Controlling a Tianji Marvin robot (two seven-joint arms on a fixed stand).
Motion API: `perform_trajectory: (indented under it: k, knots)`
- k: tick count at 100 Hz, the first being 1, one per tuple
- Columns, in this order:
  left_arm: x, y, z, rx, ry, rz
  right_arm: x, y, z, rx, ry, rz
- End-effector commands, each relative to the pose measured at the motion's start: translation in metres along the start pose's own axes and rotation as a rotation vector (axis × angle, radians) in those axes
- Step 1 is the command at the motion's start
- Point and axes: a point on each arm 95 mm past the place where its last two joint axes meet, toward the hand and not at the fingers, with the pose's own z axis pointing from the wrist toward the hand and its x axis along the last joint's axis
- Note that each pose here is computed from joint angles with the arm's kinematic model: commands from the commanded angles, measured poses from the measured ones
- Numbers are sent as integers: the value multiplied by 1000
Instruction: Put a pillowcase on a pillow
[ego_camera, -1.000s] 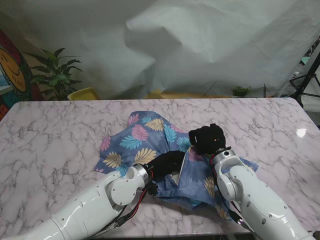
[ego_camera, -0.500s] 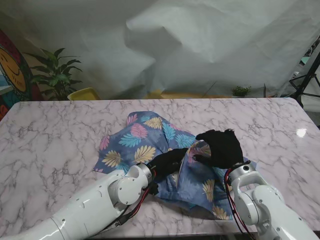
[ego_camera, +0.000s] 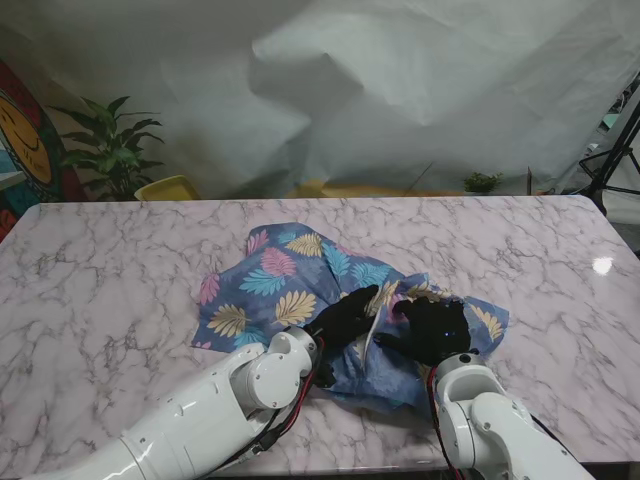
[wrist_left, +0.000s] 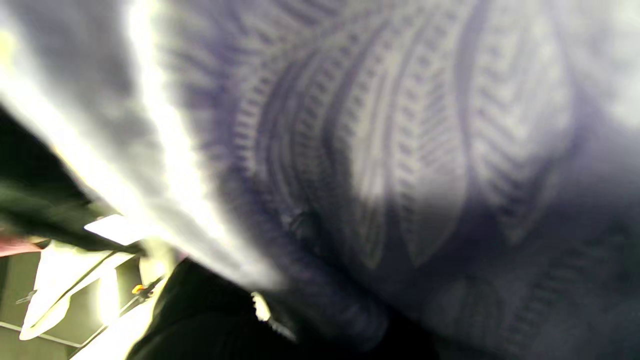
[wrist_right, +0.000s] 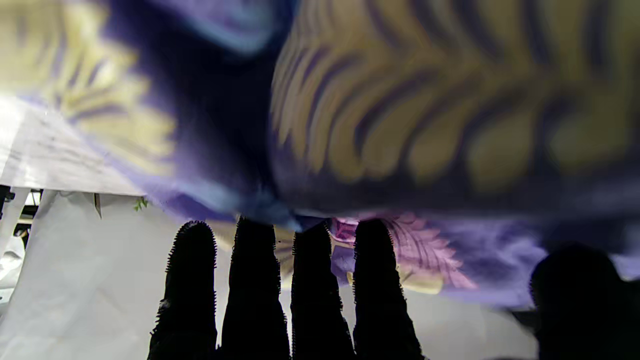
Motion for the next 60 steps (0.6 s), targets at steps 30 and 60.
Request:
perform_trajectory:
  k: [30, 60]
  knots:
    - [4, -52, -31, -17, 77, 420, -16, -29, 20, 10, -16, -102]
    - [-21, -100, -19, 80, -61, 606, -13, -25, 7, -9, 130, -183]
